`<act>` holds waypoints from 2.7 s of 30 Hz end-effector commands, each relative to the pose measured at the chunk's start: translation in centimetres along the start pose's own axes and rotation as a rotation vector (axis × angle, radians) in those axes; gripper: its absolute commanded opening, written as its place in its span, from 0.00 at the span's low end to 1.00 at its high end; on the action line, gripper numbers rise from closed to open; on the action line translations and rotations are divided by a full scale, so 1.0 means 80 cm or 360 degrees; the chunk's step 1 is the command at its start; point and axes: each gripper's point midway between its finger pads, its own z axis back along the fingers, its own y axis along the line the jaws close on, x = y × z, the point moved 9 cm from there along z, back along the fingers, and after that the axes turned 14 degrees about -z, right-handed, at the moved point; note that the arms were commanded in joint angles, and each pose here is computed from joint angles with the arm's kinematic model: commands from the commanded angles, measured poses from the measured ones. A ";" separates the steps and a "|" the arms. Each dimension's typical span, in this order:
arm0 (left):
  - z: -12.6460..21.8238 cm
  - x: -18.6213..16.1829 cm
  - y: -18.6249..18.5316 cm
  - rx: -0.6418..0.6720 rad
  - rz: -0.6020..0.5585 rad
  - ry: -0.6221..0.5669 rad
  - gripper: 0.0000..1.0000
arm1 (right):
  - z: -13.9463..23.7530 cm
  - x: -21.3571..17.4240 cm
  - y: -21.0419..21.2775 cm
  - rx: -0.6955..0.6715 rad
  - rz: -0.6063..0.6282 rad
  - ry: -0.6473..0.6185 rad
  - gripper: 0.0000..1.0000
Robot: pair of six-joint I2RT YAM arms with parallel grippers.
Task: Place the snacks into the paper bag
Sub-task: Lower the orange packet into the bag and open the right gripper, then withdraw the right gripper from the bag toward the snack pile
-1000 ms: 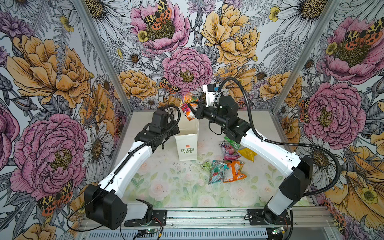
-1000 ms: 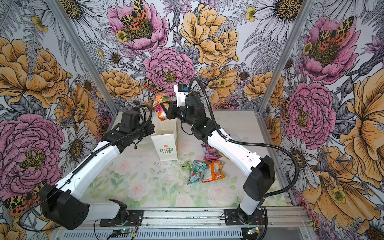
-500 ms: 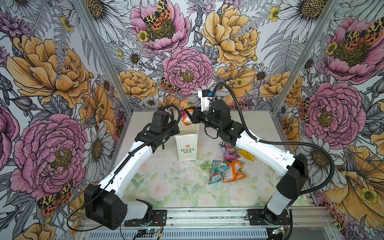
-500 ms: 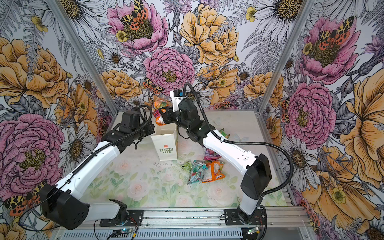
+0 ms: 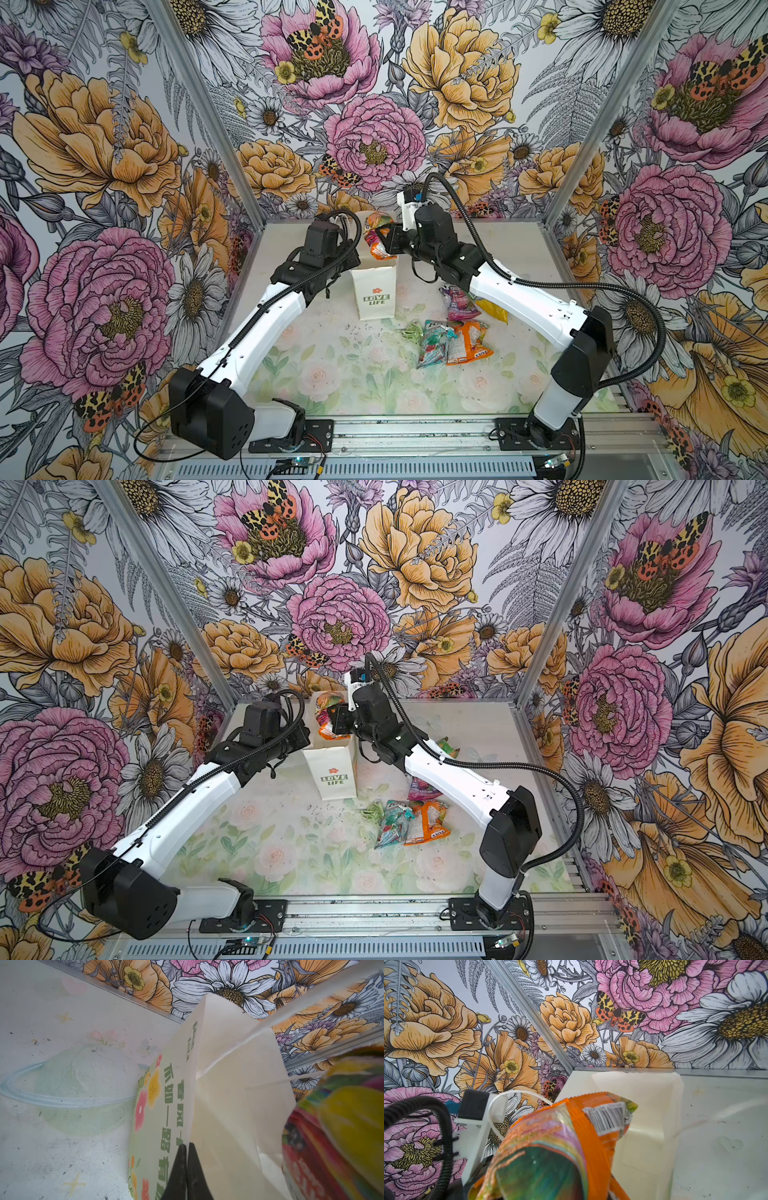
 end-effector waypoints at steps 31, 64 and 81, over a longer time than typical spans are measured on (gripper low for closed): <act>-0.007 -0.002 -0.018 -0.0009 0.0001 -0.0064 0.00 | 0.001 0.005 0.005 -0.0191 0.0039 -0.0095 0.32; -0.008 -0.004 -0.018 -0.0007 -0.0009 -0.0061 0.00 | 0.008 0.005 0.008 -0.0153 0.0141 -0.0058 0.45; -0.007 -0.004 -0.019 -0.0017 -0.0012 -0.0059 0.00 | 0.057 0.012 0.024 -0.0040 0.0265 -0.0067 0.48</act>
